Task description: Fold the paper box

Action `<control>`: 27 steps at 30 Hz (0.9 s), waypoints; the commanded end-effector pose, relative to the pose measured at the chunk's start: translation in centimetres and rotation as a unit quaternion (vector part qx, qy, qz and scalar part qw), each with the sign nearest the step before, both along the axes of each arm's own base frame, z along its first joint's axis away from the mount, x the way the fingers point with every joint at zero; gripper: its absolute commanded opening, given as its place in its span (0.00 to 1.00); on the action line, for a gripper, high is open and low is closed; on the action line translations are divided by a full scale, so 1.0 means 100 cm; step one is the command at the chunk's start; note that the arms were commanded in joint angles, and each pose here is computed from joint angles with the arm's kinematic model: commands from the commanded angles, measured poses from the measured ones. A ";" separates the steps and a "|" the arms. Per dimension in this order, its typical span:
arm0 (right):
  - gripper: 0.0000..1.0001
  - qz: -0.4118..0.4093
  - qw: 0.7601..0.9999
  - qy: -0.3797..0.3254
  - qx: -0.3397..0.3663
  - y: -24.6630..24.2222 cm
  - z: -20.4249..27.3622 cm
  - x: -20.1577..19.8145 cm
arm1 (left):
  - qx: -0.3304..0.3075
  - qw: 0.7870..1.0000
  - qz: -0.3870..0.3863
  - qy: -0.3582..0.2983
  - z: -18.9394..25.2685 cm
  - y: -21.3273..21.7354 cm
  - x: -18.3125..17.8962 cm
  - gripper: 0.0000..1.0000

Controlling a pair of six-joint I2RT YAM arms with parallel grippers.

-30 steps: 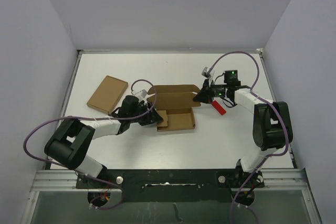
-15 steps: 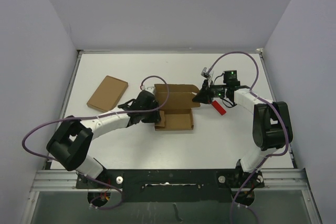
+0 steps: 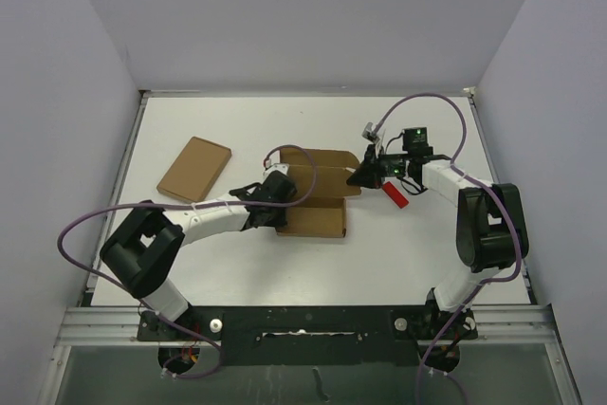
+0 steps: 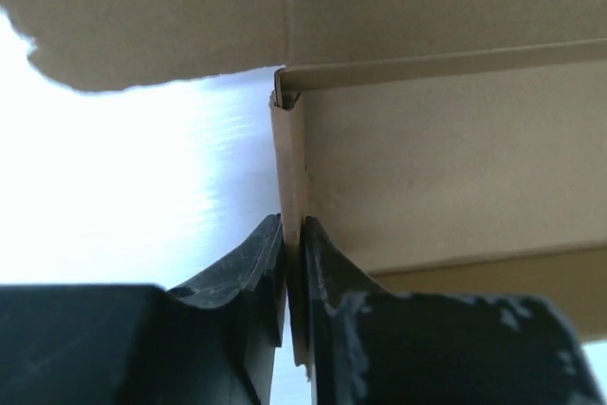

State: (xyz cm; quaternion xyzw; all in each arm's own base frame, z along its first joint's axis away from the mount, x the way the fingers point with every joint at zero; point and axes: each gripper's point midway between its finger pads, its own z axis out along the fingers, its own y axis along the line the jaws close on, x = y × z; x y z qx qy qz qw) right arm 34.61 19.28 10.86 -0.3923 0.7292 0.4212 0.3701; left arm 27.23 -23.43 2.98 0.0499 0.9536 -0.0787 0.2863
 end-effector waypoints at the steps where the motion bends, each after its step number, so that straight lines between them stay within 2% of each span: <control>1: 0.00 0.012 1.000 -0.014 0.006 0.006 0.006 0.002 | 0.043 0.999 -0.001 -0.017 0.002 0.004 0.008 0.04; 2: 0.00 0.013 1.000 -0.014 0.006 0.006 0.006 0.002 | 0.048 0.999 -0.003 -0.019 0.002 0.003 0.008 0.00; 7: 0.00 0.012 1.000 -0.015 0.006 0.005 0.006 0.003 | 0.074 0.997 -0.009 -0.025 0.004 0.001 0.008 0.00; 12: 0.00 0.013 1.000 -0.015 0.006 0.006 0.006 0.002 | 0.072 0.997 -0.012 -0.028 0.008 -0.003 0.010 0.00; 13: 0.00 0.013 1.000 -0.014 0.006 0.006 0.006 0.002 | 0.068 0.997 -0.013 -0.028 0.010 -0.005 0.010 0.05; 16: 0.00 0.013 1.000 -0.014 0.007 0.006 0.006 0.002 | 0.052 0.998 -0.015 -0.035 0.019 -0.010 0.011 0.29; 19: 0.00 0.014 1.000 -0.014 0.007 0.007 0.006 0.002 | 0.039 0.998 -0.014 -0.043 0.029 -0.014 0.014 0.42; 27: 0.00 0.016 1.000 -0.014 0.007 0.007 0.006 0.001 | 0.005 0.998 -0.015 -0.063 0.048 -0.020 0.015 0.48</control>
